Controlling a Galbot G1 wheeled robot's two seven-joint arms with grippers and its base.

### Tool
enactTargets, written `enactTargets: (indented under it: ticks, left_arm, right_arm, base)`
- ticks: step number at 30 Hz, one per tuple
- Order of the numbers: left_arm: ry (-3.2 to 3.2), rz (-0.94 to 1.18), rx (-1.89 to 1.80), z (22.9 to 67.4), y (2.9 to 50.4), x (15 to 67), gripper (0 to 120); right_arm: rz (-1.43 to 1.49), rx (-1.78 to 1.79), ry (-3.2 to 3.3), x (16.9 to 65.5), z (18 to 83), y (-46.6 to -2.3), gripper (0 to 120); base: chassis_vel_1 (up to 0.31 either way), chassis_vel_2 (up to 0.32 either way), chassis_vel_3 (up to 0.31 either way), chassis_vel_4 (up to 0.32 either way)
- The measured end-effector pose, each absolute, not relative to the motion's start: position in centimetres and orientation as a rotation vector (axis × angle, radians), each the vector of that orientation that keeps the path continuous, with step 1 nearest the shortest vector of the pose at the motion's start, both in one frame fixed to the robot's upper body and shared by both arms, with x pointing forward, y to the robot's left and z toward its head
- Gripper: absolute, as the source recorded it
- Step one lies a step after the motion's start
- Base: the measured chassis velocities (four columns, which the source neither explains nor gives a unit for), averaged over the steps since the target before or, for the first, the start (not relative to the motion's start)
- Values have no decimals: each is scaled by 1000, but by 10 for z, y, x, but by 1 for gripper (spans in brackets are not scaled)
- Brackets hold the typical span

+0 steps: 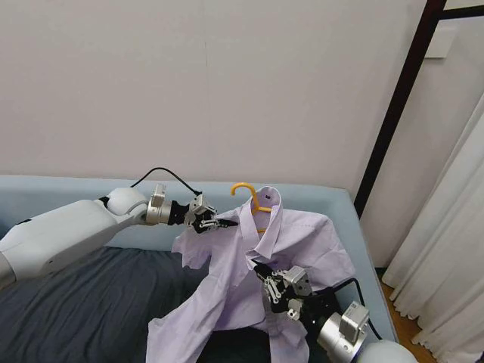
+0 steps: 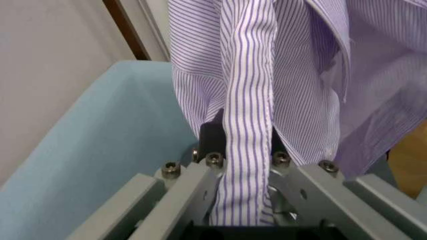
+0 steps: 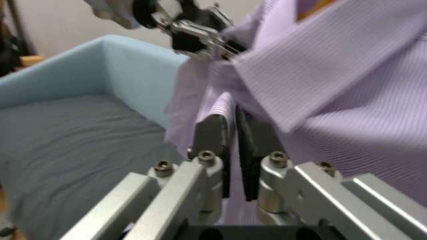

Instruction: Pick up the clothes from the sofa and hang them on the clothes hanger.

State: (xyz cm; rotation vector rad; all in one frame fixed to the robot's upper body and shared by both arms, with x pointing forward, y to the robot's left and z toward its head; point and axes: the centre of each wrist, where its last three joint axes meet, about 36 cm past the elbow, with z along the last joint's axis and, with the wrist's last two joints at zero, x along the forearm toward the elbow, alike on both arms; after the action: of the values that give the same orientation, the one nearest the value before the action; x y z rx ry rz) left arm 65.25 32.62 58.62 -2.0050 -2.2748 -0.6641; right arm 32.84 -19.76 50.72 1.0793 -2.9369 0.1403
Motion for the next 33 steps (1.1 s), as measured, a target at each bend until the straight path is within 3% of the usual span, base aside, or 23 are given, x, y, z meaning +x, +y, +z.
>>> enactTargets:
  ticks: [1, 3, 9, 13, 23, 33]
  left_arm:
    - [-2275, -664, -2005, 586, 326, 652, 1]
    - [-2288, -662, -1998, 591, 331, 653, 1]
    - [-2318, -664, -1979, 596, 341, 653, 1]
    - [-2366, -665, -1931, 599, 364, 649, 1]
    - [-2383, -673, -1924, 585, 400, 637, 1]
    - [-2295, -730, -2021, 569, 392, 628, 1]
  right_arm:
    - [140, 1079, -2937, 328, 507, -198, 10]
    - [156, 1010, -2970, 330, 507, -207, 23]
    - [179, 984, -3006, 323, 519, -214, 40]
    - [242, 1037, -3002, 303, 520, -218, 59]
    - [306, 1020, -3044, 294, 517, -227, 95]
    - [513, 1029, -2985, 347, 562, -264, 100]
  base:
    - [0, 0, 0, 0]
    - [0, 0, 0, 0]
    - [0, 0, 0, 0]
    - [0, 0, 0, 0]
    - [0, 0, 0, 0]
    - [0, 0, 0, 0]
